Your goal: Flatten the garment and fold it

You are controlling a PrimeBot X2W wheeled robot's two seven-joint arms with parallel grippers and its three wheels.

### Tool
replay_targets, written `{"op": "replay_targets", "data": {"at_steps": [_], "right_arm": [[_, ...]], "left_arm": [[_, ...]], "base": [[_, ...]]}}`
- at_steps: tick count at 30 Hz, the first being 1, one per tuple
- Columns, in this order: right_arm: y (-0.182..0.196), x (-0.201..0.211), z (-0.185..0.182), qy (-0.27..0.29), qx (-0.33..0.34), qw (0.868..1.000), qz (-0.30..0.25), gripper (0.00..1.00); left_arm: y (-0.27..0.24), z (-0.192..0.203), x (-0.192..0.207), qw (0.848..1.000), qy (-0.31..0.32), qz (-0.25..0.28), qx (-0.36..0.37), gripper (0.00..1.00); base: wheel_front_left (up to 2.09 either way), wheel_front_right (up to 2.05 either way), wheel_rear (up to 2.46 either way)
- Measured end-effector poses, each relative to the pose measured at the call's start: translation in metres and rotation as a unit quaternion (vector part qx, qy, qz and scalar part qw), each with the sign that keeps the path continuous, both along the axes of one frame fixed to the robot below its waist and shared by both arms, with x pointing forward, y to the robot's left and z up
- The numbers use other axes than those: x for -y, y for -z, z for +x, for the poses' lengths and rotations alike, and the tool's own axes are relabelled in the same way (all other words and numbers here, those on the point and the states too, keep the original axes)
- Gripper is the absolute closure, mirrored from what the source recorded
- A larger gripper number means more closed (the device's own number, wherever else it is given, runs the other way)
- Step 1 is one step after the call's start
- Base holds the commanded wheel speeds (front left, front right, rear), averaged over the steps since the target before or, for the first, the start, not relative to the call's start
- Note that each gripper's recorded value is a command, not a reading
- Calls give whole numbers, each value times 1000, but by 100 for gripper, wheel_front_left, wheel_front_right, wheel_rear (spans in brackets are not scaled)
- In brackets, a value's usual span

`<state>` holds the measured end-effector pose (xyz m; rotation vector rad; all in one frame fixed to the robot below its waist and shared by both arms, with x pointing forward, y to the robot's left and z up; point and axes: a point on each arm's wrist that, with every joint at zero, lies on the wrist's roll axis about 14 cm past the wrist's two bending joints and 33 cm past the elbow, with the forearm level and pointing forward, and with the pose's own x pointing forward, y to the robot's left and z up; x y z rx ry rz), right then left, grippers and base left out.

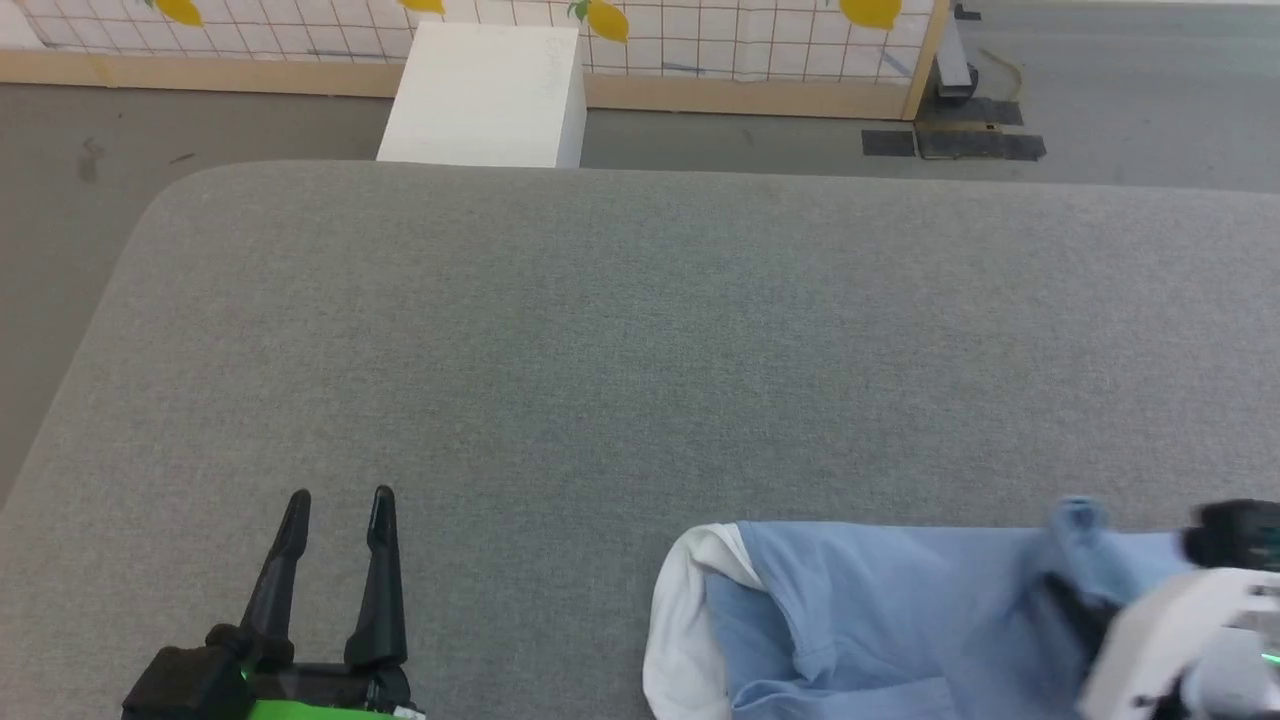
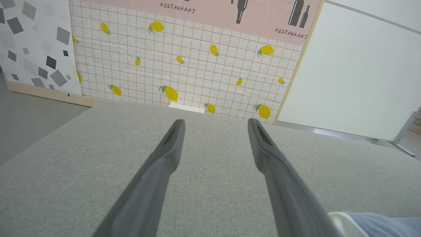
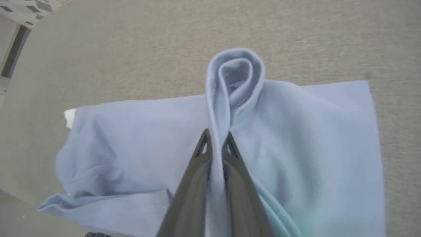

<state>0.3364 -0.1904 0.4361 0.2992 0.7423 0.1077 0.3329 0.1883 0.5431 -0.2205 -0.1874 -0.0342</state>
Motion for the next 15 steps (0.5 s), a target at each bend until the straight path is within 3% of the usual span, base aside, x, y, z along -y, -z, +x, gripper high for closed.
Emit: {"op": "replay_targets", "data": {"at_steps": [5, 10, 15], "right_arm": [[-19, -75, -4, -110, 9, 992, 53, 100], [-33, -139, -10, -210, 14, 974, 83, 100], [-32, -171, -10, -264, 12, 961, 79, 100]], "left_arm": [[2, -3, 0, 1000, -1, -3, -2, 0], [4, -6, 0, 1000, -4, -8, -5, 0], [2, -8, -5, 1000, -14, -8, -3, 0]], "base": [[0, 0, 0], [0, 0, 0], [0, 0, 0]]}}
